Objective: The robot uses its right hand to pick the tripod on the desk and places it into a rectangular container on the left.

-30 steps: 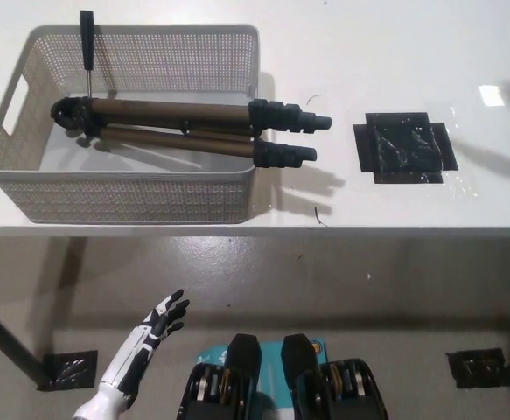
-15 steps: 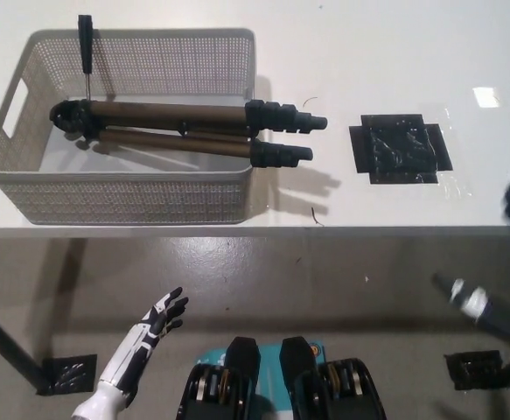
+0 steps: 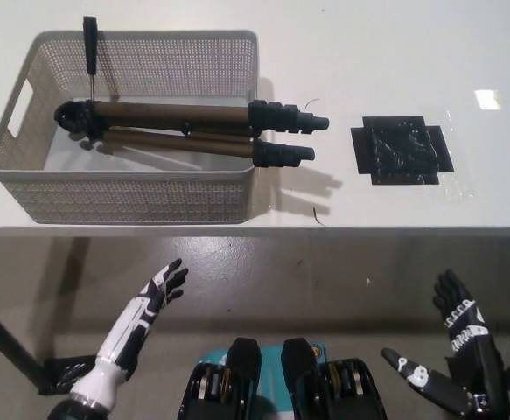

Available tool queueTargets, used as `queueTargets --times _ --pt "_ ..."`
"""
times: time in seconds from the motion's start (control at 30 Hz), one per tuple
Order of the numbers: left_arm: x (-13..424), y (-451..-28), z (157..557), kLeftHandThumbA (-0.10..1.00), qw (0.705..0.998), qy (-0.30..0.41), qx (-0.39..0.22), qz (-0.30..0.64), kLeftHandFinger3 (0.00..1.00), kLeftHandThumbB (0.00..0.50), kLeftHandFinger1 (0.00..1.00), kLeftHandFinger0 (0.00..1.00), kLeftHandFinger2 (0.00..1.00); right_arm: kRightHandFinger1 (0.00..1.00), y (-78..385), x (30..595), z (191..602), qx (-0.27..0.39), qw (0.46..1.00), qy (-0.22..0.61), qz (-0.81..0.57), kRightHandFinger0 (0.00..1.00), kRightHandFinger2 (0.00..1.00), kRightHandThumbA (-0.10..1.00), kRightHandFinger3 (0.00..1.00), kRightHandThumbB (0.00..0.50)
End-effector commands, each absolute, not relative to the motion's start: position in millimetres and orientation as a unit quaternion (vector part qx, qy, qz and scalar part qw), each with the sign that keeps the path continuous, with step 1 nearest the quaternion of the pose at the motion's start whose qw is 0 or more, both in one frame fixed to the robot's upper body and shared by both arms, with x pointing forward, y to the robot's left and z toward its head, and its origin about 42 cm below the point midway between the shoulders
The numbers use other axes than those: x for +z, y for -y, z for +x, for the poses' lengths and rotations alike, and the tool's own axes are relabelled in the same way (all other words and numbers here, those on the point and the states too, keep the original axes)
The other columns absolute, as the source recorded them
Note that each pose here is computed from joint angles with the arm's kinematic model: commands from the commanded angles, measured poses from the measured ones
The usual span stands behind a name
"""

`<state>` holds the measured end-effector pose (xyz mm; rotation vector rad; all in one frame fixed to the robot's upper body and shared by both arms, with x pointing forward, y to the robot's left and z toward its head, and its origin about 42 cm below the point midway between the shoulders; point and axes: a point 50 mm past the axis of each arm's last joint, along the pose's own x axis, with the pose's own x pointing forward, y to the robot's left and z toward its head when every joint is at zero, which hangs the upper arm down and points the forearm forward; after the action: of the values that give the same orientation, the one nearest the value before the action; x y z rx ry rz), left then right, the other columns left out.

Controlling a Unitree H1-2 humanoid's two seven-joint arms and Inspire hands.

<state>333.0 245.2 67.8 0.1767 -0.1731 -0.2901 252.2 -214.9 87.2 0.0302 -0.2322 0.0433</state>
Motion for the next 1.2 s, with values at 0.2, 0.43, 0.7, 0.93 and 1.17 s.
queueTargets --times 0.2,0.43,0.7,0.93,1.17 --pt "83 -248 346 1.0 0.982 0.115 -0.127 0.077 1.0 0.5 1.0 1.0 1.0 1.0 222 87 277 0.042 0.991 0.13 0.006 1.0 1.0 1.0 1.0 0.19" --pt "86 -250 353 1.0 0.981 0.123 -0.12 0.091 1.0 0.5 1.0 1.0 1.0 1.0 222 85 290 0.064 0.993 0.099 -0.004 1.0 1.0 0.95 1.0 0.193" --pt "91 -250 358 1.0 0.981 0.126 -0.124 0.084 1.0 0.5 1.0 1.0 1.0 1.0 218 87 298 0.095 0.99 0.101 -0.027 1.0 1.0 0.95 1.0 0.199" --pt "92 -249 360 1.0 0.981 0.131 -0.118 0.08 1.0 0.5 1.0 1.0 1.0 1.0 208 91 303 0.106 0.989 0.104 -0.026 1.0 1.0 0.99 1.0 0.208" --pt "89 -252 359 1.0 0.982 0.129 -0.112 0.079 1.0 0.5 1.0 1.0 1.0 1.0 202 90 301 0.105 0.988 0.109 -0.024 1.0 1.0 1.0 1.0 0.2"
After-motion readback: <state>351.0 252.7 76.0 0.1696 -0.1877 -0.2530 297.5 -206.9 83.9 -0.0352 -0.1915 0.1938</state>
